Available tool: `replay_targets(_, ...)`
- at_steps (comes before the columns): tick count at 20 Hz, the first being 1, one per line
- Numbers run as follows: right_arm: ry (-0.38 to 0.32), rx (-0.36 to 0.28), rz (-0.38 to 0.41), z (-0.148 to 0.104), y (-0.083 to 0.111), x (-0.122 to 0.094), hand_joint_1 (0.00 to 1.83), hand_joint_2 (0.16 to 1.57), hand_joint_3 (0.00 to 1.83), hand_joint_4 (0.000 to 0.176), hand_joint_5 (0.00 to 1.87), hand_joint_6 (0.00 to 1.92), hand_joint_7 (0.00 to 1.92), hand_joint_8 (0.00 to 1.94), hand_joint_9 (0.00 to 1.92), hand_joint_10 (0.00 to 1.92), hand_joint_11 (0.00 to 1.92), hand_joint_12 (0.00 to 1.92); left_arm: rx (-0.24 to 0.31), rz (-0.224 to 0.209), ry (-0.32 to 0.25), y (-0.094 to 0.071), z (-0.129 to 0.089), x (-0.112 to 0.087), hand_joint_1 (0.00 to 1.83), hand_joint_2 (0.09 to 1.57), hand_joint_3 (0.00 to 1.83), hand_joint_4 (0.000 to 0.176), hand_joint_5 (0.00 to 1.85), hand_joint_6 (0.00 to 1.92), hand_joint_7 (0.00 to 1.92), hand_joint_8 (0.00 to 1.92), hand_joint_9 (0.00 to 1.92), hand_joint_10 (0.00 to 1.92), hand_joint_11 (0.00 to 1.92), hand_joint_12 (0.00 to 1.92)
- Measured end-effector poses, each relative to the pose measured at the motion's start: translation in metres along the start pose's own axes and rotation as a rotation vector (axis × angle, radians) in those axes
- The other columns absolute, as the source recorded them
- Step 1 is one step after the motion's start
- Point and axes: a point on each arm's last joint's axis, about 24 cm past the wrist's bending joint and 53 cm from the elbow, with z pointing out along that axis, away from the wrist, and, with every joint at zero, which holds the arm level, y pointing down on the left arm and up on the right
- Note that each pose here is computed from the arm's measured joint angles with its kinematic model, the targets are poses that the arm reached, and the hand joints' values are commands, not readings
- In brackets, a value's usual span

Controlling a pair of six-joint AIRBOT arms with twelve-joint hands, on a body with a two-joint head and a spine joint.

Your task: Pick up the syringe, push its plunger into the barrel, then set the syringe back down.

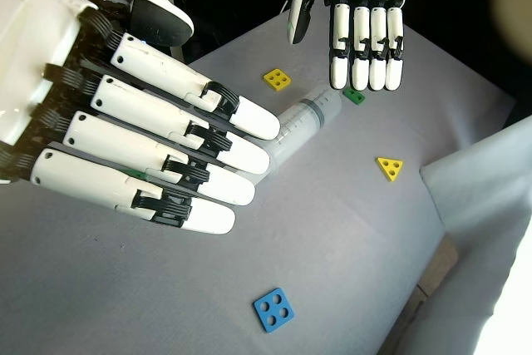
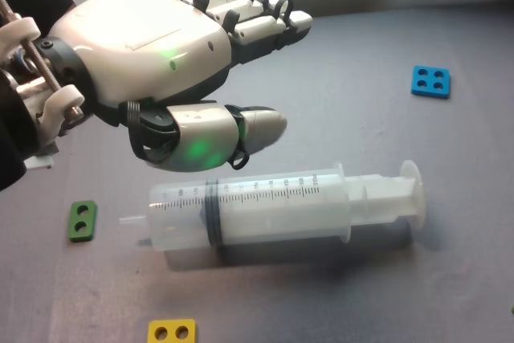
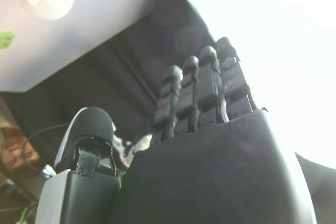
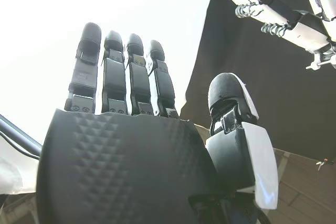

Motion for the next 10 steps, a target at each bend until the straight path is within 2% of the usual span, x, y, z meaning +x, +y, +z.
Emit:
replay_targets(2,0.004,-0.021,-0.001,0.0,0.005,0.001,0.0,1.37,0.01,0.0,0.2,0.0,0.16,0.0,0.11,0.0,0.0,0.38,-0.027,0.003,-0.001,0.006,0.0,0.0,0.0,1.45,0.01,0.0,0.1,0.0,0.07,0.0,0.06,0.0,0.0,0.25)
replay_targets(4,0.014,-0.064,-0.005,-0.001,0.015,0.004,0.0,1.37,0.01,0.0,0.23,0.01,0.19,0.01,0.14,0.01,0.0,0.43,-0.063,0.007,-0.003,0.011,0.001,0.002,0.0,1.43,0.0,0.0,0.01,0.0,0.01,0.0,0.02,0.0,0.0,0.22)
replay_targets(6,0.019,-0.087,-0.007,-0.001,0.02,0.005,0.0,1.35,0.0,0.0,0.25,0.01,0.22,0.01,0.17,0.01,0.0,0.52,-0.073,0.005,0.004,0.011,0.005,0.009,0.43,1.24,0.0,0.0,0.0,0.0,0.0,0.0,0.0,0.0,0.0,0.2)
replay_targets(9,0.019,-0.083,-0.008,-0.001,0.02,0.006,0.0,1.35,0.0,0.0,0.25,0.01,0.22,0.01,0.17,0.01,0.0,0.53,-0.096,-0.048,0.038,0.015,0.013,0.038,0.47,1.22,0.0,0.0,0.0,0.0,0.0,0.0,0.0,0.0,0.0,0.19)
replay_targets(10,0.017,-0.077,-0.008,-0.001,0.018,0.005,0.0,1.34,0.0,0.0,0.24,0.0,0.22,0.0,0.17,0.01,0.0,0.48,-0.104,-0.061,0.046,0.016,0.015,0.048,0.59,1.16,0.0,0.0,0.0,0.0,0.0,0.0,0.0,0.0,0.0,0.16)
